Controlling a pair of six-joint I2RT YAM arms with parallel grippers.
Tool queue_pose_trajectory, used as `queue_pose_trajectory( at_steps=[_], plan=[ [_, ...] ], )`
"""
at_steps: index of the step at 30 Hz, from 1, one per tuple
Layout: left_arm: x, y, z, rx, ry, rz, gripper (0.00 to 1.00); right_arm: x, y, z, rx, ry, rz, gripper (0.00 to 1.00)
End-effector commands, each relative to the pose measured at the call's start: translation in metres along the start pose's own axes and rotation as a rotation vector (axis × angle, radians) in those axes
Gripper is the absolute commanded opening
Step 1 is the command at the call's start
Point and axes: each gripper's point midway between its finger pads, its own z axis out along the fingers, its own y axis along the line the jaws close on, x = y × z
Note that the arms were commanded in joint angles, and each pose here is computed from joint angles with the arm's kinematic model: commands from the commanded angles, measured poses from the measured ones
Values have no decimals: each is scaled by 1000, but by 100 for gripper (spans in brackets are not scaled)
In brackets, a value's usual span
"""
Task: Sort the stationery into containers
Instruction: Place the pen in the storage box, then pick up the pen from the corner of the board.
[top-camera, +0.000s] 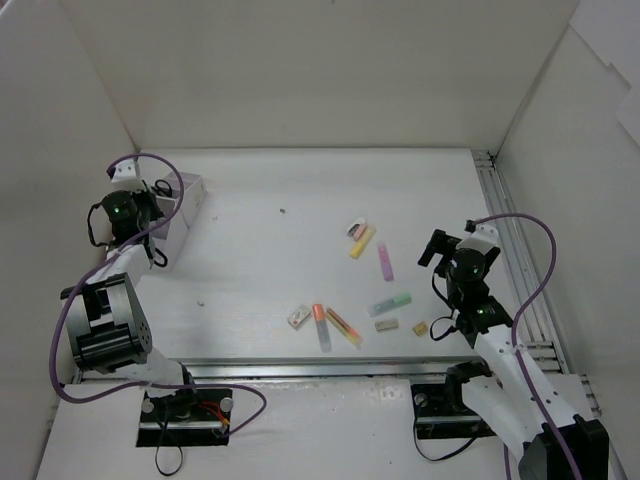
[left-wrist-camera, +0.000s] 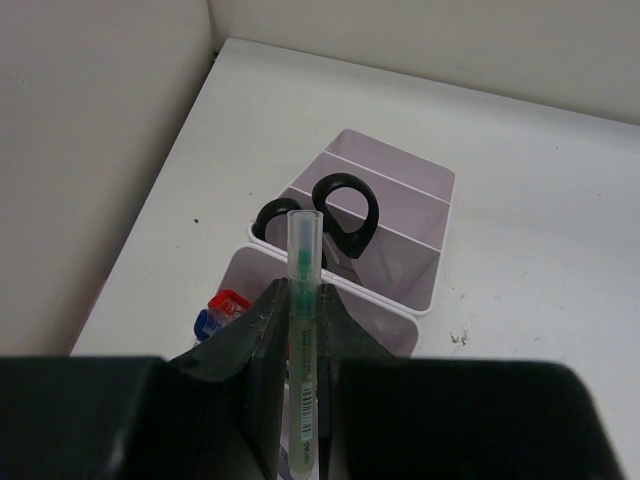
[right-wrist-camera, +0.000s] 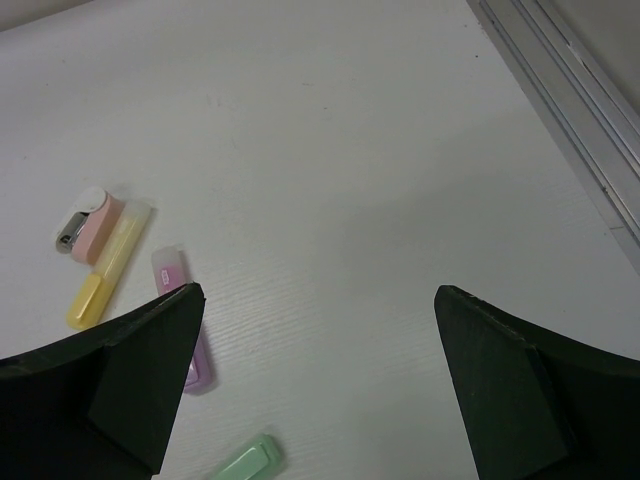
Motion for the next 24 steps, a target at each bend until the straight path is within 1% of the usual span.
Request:
queue_pose_trajectory(
  at_steps=[1, 5, 7, 9, 11, 13, 14, 16, 21, 22, 23, 24],
  plan=[
    [-37, 2, -2, -19, -120, -21, 0, -25, 4, 1, -13, -93, 25, 98],
    [-29, 4, -6, -32, -112, -38, 0, -24, 5, 2, -16, -93, 24, 98],
    [-24, 4, -7, -35, -100, -43, 4, -25, 6, 2, -24, -97, 27, 98],
    [-26, 4, -9, -37, -105, -36, 9, -23, 6, 2, -27, -91, 26, 98],
    [-28, 7, -12, -54, -108, -40, 12, -23, 7, 3, -29, -92, 28, 98],
    [-30, 7, -14, -58, -111, -43, 25, -23, 9, 2, -38, -93, 29, 98],
    [-29, 6, -15, -55, -108, -48, 35, -24, 10, 2, -44, -94, 31, 98],
    [-30, 4, -17, -50, -108, -61, 99, -24, 11, 1, -53, -99, 34, 98],
    [-35, 6, -30, -82, -103, -111, 99, -31, 18, -6, -99, -129, 63, 98],
    [-46, 5, -37, -82, -126, -120, 100, -35, 22, -7, -119, -141, 69, 98],
    [-47, 4, -40, -82, -119, -128, 99, -36, 24, -9, -138, -150, 78, 98],
    [-54, 5, -45, -95, -133, -134, 99, -38, 25, -9, -135, -155, 135, 98]
  ],
)
